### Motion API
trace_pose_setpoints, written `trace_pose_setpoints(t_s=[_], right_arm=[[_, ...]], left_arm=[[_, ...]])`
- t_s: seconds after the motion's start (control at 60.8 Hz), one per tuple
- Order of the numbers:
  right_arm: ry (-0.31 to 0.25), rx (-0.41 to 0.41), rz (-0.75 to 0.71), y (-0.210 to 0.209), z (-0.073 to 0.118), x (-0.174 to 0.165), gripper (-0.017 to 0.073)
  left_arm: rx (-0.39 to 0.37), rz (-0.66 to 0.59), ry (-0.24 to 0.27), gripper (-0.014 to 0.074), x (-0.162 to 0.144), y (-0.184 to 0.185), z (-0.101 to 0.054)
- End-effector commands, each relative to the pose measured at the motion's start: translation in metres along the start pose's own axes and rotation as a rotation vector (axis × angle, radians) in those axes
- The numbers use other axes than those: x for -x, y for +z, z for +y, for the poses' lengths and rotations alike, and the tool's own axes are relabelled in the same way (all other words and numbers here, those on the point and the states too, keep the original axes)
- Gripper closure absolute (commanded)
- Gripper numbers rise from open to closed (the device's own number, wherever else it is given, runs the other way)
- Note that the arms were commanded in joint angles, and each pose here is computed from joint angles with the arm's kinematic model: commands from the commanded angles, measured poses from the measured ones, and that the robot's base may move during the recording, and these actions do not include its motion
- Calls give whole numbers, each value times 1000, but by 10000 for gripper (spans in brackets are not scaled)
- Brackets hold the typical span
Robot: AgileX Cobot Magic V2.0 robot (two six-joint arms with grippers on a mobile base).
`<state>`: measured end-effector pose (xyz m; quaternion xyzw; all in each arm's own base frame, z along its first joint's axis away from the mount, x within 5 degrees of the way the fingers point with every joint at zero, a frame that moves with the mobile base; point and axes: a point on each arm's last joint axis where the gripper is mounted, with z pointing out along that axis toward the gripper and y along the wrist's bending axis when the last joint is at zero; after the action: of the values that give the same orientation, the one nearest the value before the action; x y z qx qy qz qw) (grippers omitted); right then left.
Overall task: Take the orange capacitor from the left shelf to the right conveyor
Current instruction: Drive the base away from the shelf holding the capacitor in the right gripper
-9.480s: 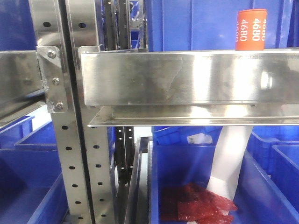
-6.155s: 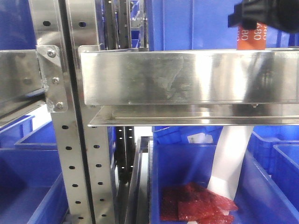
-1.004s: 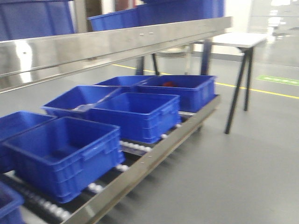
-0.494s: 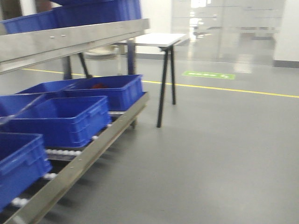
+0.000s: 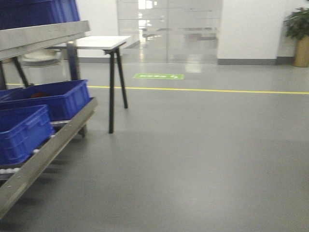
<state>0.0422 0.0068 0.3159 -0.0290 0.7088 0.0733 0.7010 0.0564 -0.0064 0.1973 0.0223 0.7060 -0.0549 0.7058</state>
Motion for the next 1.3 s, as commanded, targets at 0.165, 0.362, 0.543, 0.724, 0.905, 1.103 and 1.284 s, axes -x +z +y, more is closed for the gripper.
trace_pose_setpoints(t_s=[0.165, 0.362, 0.543, 0.724, 0.905, 1.103, 1.284], right_arm=[[-10, -4, -110, -2, 0, 17, 405], [-10, -4, -110, -2, 0, 17, 405], [-10, -4, -110, -2, 0, 17, 405], [-10, -4, -110, -2, 0, 17, 405], [-10, -4, -110, -2, 0, 17, 405], [-10, -4, -110, -2, 0, 17, 405], [-10, -4, -110, -2, 0, 17, 405]], left_arm=[[-4, -107, -4, 720, 11, -2, 0], [-4, -107, -4, 720, 11, -2, 0], [-4, -107, -4, 720, 11, -2, 0], [-4, -107, -4, 720, 11, -2, 0], [-4, -107, -4, 720, 11, -2, 0], [-4, -107, -4, 720, 11, -2, 0], [-4, -107, -4, 720, 11, -2, 0]])
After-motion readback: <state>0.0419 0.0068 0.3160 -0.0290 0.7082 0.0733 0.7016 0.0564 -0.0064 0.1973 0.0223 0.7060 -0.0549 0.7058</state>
